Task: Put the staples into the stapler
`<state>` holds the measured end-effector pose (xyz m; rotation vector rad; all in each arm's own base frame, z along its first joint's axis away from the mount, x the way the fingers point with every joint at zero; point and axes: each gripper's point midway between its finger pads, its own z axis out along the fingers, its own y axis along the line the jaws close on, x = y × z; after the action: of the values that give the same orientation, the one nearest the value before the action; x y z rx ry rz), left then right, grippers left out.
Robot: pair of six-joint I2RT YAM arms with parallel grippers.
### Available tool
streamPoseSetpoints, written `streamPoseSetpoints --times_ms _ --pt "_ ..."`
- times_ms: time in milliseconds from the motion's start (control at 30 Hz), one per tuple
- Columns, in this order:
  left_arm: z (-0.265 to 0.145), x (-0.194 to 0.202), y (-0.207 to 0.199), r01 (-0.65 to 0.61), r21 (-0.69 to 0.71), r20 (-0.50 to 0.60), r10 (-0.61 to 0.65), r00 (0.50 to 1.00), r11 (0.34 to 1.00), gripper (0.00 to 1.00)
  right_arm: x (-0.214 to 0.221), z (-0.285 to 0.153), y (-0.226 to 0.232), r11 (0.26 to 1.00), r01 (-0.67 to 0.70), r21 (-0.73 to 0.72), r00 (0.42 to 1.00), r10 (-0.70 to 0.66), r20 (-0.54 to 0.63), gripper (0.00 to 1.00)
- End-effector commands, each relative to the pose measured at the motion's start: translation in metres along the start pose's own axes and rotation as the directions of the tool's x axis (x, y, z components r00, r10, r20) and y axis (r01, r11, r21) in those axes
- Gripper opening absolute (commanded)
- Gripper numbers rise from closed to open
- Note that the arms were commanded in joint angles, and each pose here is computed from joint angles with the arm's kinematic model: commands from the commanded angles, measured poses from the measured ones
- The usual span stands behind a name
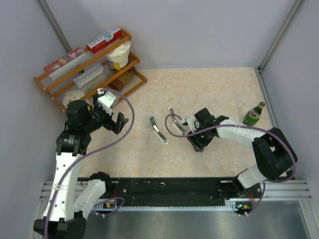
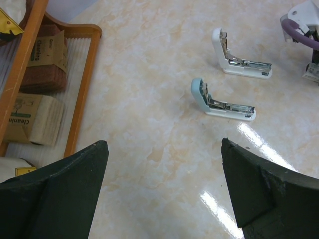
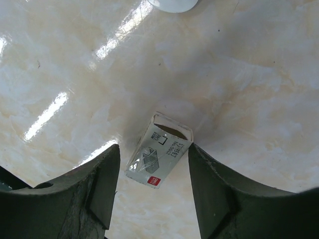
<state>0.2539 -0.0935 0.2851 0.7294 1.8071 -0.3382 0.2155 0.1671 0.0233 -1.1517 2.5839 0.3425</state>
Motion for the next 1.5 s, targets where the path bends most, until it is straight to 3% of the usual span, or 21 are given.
streamPoseSetpoints --times_ms 0,267,533,633,800,1100,1367,1467 --pt "-0.004 -0.021 0.004 -0.028 -0.017 0.051 0.029 0.998 0.999 0.99 -0.001 0.002 0.000 1.000 0.008 0.023 1.000 -0.008 -0.004 0.55" --pt "0.003 -0.019 0.003 -0.020 0.008 0.041 0.019 0.999 1.000 0.99 0.004 0.008 0.002 1.000 0.022 0.021 0.999 -0.021 -0.033 0.39" --pt "0.011 -0.017 -0.006 -0.029 0.048 0.057 0.026 0.998 0.998 0.99 0.002 0.006 0.003 0.999 0.027 0.023 0.999 -0.027 -0.026 0.40" --pt "0.014 -0.018 -0.009 -0.031 0.059 0.057 0.027 0.998 0.998 0.99 0.001 0.003 0.012 0.999 0.038 -0.004 0.999 -0.038 -0.014 0.47" --pt "0.020 -0.019 -0.012 -0.047 0.062 0.052 0.044 0.998 0.997 0.99 0.002 0.006 0.016 0.998 0.065 -0.005 0.997 -0.066 -0.028 0.50" --pt "0.022 -0.013 -0.019 -0.049 0.061 0.032 0.048 0.998 0.997 0.99 0.003 0.007 0.013 0.995 0.095 0.035 0.995 -0.094 -0.036 0.35" --pt "0.034 -0.018 -0.024 -0.029 0.106 0.015 0.028 1.000 0.994 0.99 -0.004 0.001 0.010 0.993 0.105 0.055 0.994 -0.105 -0.007 0.34" --pt "0.040 -0.025 -0.031 -0.017 0.151 0.022 0.013 1.000 0.988 0.99 -0.017 -0.012 0.009 0.990 0.119 0.077 0.991 -0.124 0.057 0.34"
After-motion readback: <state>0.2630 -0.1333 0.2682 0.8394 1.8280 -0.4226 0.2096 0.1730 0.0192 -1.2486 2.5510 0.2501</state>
